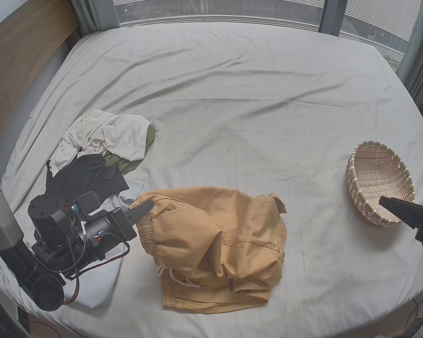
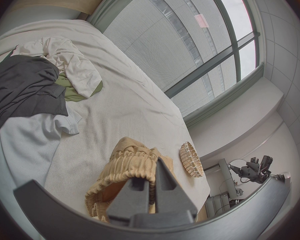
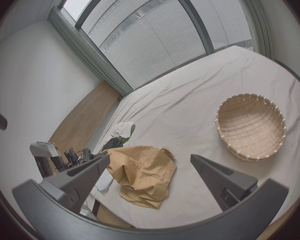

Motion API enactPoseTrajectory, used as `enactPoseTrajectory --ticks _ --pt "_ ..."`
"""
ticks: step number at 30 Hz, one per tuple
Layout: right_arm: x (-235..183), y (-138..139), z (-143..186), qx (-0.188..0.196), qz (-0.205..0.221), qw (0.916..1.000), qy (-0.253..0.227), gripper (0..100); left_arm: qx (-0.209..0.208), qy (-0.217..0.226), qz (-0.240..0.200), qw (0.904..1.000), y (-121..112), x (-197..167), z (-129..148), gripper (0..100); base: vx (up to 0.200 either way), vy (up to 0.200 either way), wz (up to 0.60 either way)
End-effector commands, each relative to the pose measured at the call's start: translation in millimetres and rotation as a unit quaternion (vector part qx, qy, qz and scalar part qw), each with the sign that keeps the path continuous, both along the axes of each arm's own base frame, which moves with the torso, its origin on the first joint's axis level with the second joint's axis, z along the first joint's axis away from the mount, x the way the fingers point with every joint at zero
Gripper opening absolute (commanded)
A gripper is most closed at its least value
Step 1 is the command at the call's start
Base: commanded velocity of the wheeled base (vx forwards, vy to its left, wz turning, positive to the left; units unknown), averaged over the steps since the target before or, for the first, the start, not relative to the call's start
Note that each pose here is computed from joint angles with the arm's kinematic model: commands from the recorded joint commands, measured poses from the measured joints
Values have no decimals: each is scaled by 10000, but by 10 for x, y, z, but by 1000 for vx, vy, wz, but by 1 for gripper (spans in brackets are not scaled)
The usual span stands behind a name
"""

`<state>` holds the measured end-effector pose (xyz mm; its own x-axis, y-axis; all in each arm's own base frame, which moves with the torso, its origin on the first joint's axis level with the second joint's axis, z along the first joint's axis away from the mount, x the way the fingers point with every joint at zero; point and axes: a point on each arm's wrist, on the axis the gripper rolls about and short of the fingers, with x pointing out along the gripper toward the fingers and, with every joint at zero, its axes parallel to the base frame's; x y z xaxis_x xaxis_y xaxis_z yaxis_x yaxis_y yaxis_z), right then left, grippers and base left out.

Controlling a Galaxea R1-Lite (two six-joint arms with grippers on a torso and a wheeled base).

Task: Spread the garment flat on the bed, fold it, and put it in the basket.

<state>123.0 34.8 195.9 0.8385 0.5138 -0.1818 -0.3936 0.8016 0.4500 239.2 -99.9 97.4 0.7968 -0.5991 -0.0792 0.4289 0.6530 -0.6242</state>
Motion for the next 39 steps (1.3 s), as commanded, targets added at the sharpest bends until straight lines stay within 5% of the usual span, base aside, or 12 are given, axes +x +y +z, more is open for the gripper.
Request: enactPoseTrajectory --ticks 1,12,19,39 --pt "270 86 -200 -29 136 9977 659 100 -7 -10 6 10000 5 4 4 0 0 0 0" --pt "585 255 -529 -165 360 9899 1362 100 -5 -3 29 10000 14 14 -1 0 0 0 0" --pt "841 340 -797 140 400 9802 1933 100 -6 -29 112 9999 53 34 8 0 0 0 0" --pt "1075 615 -1342 325 577 9633 2601 100 -16 -32 213 9998 108 58 10 0 0 0 0"
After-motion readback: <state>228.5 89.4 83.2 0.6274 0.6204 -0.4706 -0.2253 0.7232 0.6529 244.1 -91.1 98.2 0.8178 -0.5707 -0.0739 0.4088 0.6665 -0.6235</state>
